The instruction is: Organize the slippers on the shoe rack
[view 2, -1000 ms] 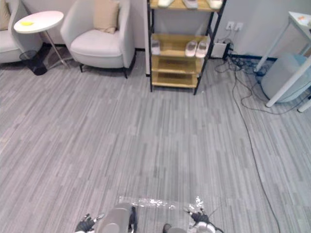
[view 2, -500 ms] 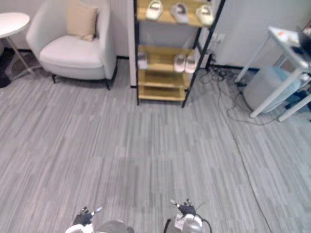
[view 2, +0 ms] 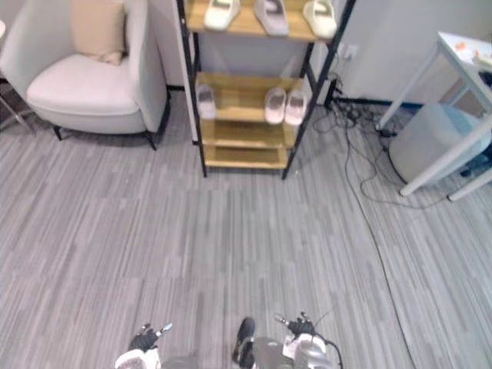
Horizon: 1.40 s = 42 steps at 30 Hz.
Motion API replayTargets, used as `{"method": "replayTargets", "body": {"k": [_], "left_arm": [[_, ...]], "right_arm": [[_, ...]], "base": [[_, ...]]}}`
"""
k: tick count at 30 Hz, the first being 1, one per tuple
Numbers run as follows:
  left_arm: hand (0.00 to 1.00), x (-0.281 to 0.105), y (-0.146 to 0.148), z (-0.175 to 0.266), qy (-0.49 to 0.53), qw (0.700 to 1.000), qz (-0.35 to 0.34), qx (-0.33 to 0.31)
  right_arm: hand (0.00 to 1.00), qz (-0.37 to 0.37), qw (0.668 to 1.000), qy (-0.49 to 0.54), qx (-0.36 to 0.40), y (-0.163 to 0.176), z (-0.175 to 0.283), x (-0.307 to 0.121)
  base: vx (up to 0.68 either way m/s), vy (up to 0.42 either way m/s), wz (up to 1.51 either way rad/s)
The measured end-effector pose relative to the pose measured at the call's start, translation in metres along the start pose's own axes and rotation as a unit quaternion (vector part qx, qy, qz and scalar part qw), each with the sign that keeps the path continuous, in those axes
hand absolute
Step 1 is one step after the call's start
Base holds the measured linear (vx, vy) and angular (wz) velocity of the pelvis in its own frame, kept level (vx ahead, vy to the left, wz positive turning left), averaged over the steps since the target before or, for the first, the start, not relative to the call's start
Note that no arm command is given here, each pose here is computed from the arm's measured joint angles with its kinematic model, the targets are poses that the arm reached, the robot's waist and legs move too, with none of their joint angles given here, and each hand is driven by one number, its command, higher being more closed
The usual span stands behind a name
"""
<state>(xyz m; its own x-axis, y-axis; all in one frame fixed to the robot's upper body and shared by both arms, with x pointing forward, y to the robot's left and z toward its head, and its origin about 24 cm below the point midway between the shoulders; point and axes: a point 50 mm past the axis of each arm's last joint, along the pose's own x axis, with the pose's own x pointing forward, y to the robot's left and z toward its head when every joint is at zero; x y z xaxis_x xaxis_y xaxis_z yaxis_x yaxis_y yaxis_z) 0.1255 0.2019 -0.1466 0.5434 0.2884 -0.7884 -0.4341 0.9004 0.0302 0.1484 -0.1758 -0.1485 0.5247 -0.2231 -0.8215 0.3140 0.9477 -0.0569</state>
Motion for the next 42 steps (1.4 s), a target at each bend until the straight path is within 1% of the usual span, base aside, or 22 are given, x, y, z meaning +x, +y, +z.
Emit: {"method": "replayTargets", "body": {"k": [2, 5, 8, 11, 14, 17, 18, 23, 26, 27, 29, 32, 34, 39, 42], "left_arm": [[0.00, 0.001, -0.001, 0.008, -0.017, 1.000, -0.003, 0.002], [0.00, 0.000, -0.001, 0.008, -0.018, 1.000, -0.003, -0.006], [0.00, -0.002, 0.014, -0.007, 0.008, 1.000, 0.018, -0.006], [0.00, -0.005, 0.018, -0.014, 0.020, 0.999, 0.029, -0.020], [0.00, -0.004, 0.020, -0.014, 0.023, 0.999, 0.021, 0.010], [0.00, -0.004, 0.027, -0.014, 0.029, 0.999, 0.023, 0.039], [0.00, -0.004, 0.031, -0.015, 0.032, 0.998, 0.026, 0.044], [0.00, 0.000, 0.020, -0.007, 0.024, 0.998, 0.010, 0.056], [0.00, 0.000, 0.024, -0.006, 0.022, 0.998, 0.018, 0.057], [0.00, 0.001, 0.023, -0.004, 0.022, 0.998, 0.021, 0.054], [0.00, -0.001, 0.012, -0.012, 0.032, 0.999, 0.017, 0.027], [0.00, -0.003, 0.012, -0.019, 0.042, 0.999, 0.030, -0.012], [0.00, -0.002, 0.008, -0.013, 0.031, 0.999, 0.029, -0.025], [0.00, 0.000, 0.005, 0.005, -0.006, 1.000, 0.017, -0.009], [0.00, -0.001, 0.005, 0.001, 0.000, 1.000, 0.018, -0.014]], "right_arm": [[0.00, 0.004, 1.000, -0.004, 0.005, 0.005, 0.005, 0.001], [0.00, -0.002, 1.000, -0.012, 0.012, 0.002, 0.012, 0.003], [0.00, 0.005, 1.000, -0.017, 0.010, 0.008, 0.016, 0.003], [0.00, 0.010, 1.000, -0.021, 0.011, 0.011, 0.018, 0.003], [0.00, 0.020, 1.000, -0.024, 0.000, 0.014, 0.013, 0.000], [0.00, 0.017, 1.000, 0.009, 0.001, 0.010, -0.011, -0.005], [0.00, 0.016, 1.000, 0.009, 0.002, 0.009, -0.011, -0.005], [0.00, 0.012, 1.000, -0.004, 0.001, 0.007, 0.002, -0.001], [0.00, 0.012, 1.000, 0.009, -0.002, 0.006, -0.004, -0.001], [0.00, 0.008, 1.000, 0.008, -0.006, 0.003, -0.003, -0.001], [0.00, 0.004, 1.000, -0.001, -0.010, -0.001, 0.005, 0.002], [0.00, 0.006, 1.000, 0.001, -0.006, 0.002, 0.002, 0.001], [0.00, 0.005, 1.000, 0.003, -0.007, 0.002, 0.001, 0.000], [0.00, 0.001, 1.000, -0.010, -0.013, 0.006, 0.009, 0.002], [0.00, 0.002, 1.000, -0.014, -0.013, 0.007, 0.014, 0.003]], "base": [[0.32, 0.035, -0.06], [0.32, 0.153, -0.31], [0.50, 0.154, -0.35], [0.41, 0.130, -0.29], [0.34, 0.106, -0.11], [0.34, 0.007, 0.27], [0.43, -0.036, 0.31], [0.37, -0.119, 0.46], [0.45, -0.280, 0.51], [0.41, -0.308, 0.44], [0.33, -0.260, 0.30], [0.36, -0.307, 0.44], [0.27, -0.210, 0.61], [0.25, -0.096, 0.20], [0.25, 0.071, -0.29]]}}
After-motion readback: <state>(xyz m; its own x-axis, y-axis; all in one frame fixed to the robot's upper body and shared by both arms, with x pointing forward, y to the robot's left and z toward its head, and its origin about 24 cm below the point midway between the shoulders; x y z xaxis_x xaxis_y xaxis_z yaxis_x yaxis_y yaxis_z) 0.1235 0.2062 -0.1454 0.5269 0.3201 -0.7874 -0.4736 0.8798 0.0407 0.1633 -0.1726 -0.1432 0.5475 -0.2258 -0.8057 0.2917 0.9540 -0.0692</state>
